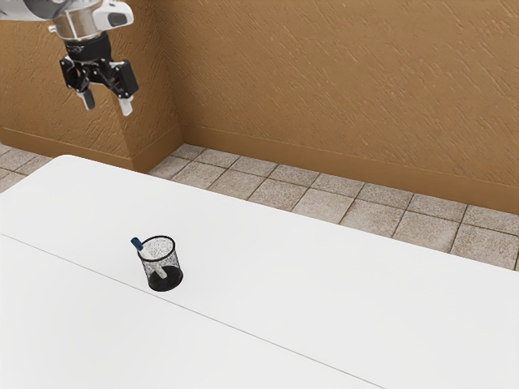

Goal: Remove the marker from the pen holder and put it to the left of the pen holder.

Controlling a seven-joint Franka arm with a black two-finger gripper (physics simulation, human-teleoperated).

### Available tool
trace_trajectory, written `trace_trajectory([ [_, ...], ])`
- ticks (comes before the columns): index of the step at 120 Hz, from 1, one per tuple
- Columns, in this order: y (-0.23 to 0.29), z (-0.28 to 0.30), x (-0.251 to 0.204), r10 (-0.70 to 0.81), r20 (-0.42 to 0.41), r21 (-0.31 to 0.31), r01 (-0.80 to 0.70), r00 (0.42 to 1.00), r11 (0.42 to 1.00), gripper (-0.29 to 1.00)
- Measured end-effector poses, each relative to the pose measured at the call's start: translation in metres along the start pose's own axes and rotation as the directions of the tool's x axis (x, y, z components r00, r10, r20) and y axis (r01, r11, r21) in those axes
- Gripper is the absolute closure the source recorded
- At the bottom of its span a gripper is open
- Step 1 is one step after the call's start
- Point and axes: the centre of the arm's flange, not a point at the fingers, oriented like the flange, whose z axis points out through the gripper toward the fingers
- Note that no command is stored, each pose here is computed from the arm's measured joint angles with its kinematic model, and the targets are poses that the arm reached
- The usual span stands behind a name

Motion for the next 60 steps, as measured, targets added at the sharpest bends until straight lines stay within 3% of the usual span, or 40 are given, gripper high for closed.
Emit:
trace_trajectory([
  [32,0.000,-0.005,-0.001,0.002,-0.009,-0.003,-0.002,1.000,1.000,0.02],
  [60,0.009,0.089,0.041,0.003,0.132,-0.015,-0.001,0.991,1.000,0.02],
])
